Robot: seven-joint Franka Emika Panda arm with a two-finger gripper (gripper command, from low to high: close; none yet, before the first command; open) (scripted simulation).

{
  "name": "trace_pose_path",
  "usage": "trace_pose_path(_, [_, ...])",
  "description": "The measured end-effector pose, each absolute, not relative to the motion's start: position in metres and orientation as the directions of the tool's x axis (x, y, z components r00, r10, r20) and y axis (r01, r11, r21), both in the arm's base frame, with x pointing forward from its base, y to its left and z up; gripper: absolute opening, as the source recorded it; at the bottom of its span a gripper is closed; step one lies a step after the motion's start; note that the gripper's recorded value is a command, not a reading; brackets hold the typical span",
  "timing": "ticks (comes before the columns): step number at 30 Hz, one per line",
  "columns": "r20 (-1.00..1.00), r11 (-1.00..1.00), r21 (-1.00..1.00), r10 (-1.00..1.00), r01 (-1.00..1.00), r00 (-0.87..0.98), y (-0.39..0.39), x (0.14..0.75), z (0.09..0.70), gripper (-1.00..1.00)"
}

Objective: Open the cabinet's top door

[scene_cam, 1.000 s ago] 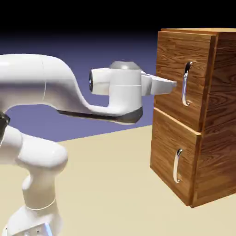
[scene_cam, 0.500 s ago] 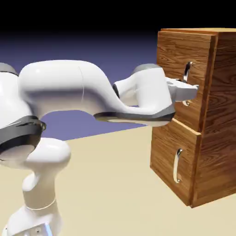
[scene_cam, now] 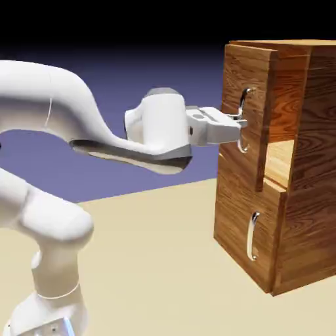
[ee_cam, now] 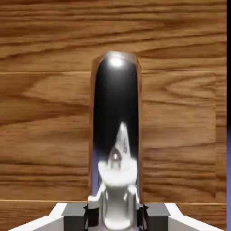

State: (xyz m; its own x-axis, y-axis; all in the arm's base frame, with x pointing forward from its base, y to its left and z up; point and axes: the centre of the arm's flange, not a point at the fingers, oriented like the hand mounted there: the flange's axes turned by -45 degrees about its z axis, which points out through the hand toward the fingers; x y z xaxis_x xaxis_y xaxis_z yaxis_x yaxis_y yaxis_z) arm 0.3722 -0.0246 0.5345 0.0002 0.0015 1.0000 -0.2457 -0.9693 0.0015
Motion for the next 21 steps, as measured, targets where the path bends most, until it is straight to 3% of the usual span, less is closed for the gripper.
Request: trace_pose_path(21, [1.000,-0.802,0.000,0.000,-0.598,-0.001,0.070,0.306,0.535,-1.00])
